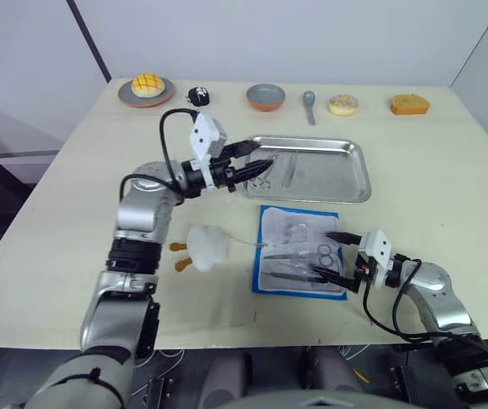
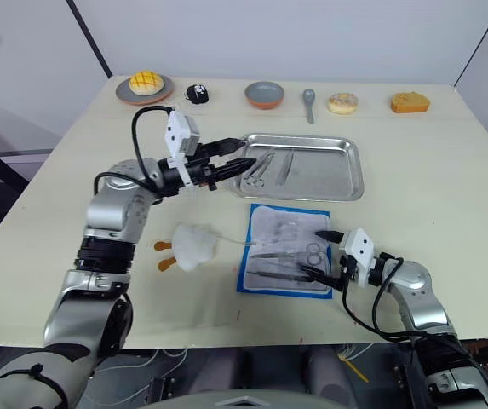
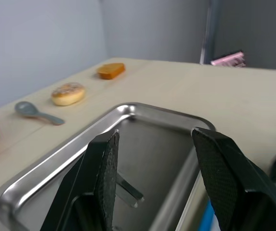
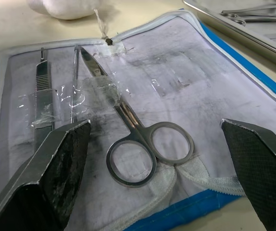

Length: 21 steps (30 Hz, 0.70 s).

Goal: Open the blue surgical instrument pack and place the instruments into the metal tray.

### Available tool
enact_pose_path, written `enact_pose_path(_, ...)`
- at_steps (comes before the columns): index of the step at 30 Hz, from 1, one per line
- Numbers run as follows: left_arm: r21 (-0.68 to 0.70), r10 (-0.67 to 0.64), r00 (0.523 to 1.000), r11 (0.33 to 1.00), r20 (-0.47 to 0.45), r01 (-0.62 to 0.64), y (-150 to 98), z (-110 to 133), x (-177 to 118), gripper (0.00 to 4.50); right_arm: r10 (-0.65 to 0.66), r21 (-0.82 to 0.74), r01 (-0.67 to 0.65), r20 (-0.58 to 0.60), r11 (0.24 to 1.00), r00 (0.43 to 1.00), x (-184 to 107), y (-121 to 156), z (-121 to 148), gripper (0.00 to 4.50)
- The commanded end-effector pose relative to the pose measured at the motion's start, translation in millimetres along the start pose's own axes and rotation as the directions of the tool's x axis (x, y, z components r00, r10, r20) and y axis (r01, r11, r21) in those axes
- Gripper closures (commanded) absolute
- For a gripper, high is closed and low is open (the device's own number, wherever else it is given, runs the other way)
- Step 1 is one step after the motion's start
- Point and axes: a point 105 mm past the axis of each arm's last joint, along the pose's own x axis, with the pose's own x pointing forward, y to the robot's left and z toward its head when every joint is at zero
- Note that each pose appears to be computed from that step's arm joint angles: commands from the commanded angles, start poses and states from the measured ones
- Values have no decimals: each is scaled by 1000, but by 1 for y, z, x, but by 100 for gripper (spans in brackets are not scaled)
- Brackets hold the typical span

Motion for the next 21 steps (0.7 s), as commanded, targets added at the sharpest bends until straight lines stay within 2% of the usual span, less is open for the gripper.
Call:
enact_pose_path(1,58,-167,986,984,-6,167,-21,12,-15,151,51,152,-27,-161,988,986,-5,25,-53,0)
enact_pose_path(5,42,-344,936,937,-73,347,-40,14,-44,8,48,149,-23,-167,989,985,-9,24,-53,0)
enact_pose_path(8,67,-442,882,887,-160,457,-49,13,-67,8,44,146,-19,-171,989,984,-12,22,-52,0)
enact_pose_path(11,89,-486,845,853,-222,514,-57,12,-79,8,43,146,-17,-174,989,984,-13,22,-53,0)
enact_pose_path(15,84,-519,821,831,-236,550,-61,12,-85,8,47,150,-20,-176,988,983,-15,26,-54,0)
enact_pose_path(21,86,-555,805,810,-210,581,-69,8,-76,8,46,152,-19,-177,988,983,-16,26,-53,0)
